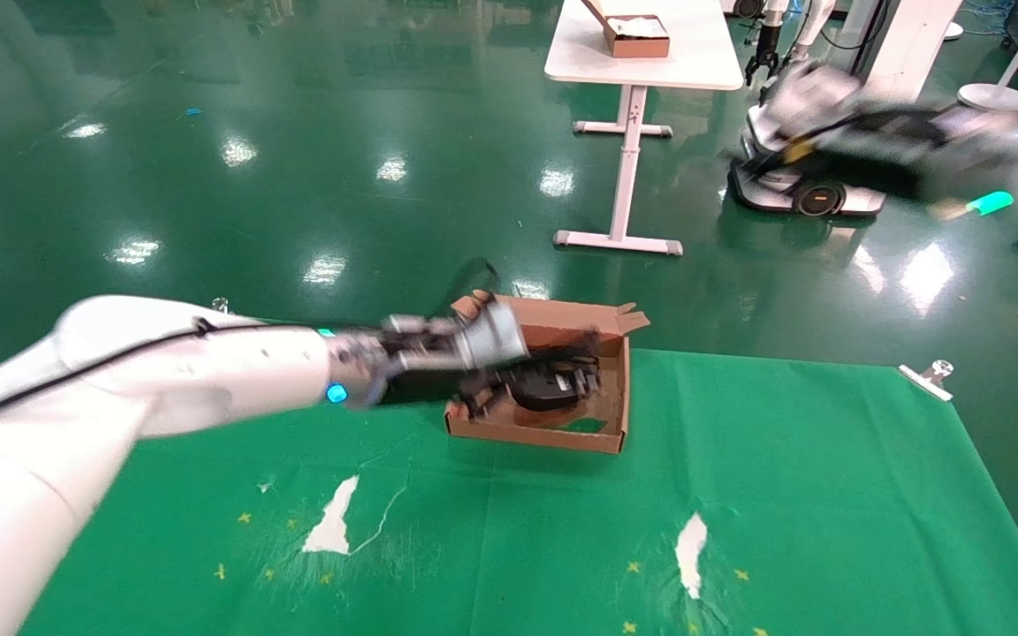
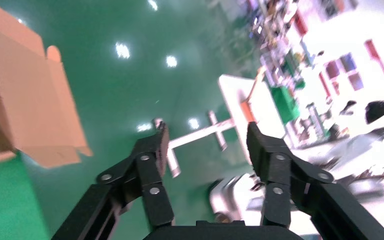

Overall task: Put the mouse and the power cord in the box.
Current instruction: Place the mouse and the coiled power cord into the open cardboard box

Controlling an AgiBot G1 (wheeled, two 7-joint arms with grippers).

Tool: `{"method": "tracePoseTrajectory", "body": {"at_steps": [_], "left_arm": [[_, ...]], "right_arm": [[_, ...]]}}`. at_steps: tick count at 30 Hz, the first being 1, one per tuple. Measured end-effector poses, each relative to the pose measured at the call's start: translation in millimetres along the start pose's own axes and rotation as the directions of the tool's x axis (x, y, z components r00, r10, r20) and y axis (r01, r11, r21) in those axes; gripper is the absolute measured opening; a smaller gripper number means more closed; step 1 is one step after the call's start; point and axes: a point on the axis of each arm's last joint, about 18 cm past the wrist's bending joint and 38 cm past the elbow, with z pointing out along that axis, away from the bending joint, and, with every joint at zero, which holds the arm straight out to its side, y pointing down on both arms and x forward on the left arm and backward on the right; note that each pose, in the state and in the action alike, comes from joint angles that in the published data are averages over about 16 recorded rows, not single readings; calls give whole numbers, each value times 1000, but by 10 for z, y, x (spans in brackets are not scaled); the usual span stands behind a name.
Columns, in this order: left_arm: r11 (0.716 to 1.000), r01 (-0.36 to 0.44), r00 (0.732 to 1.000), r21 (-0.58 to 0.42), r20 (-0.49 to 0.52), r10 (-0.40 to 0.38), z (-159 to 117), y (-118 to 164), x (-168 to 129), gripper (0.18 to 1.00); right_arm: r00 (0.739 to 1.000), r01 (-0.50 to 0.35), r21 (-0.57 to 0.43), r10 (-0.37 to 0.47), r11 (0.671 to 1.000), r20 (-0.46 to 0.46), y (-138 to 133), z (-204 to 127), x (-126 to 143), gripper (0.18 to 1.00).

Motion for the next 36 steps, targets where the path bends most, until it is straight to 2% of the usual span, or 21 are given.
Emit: {"method": "tracePoseTrajectory", "body": {"at_steps": [4,10,18,21,29,36], "left_arm": [[999,-46,998,-11,-38,45,117,-111,166,266],[988,-146,989,-60,-47,143,203,-267,229,266],[952,-284,957,-116,32,290,244,-459,85,266],[939,-317,943,-131,59,326,247,-510,34,266],[937,-320,938,-142,94,334,259,-563,-7,279],[959,-260,960,-110,73,269,242,-496,104,324]], "right_arm": [[999,45,45,-46,998,20,-11,-435,281,604],[994,68,85,-74,994,79,-3,-932,433,746],[991,78,63,-84,995,104,27,-1170,532,894],[991,82,56,-88,995,101,19,-1196,568,924],[991,93,64,-98,994,87,-63,-1174,635,985],[992,81,100,-90,992,84,-141,-1102,597,1000]]}}
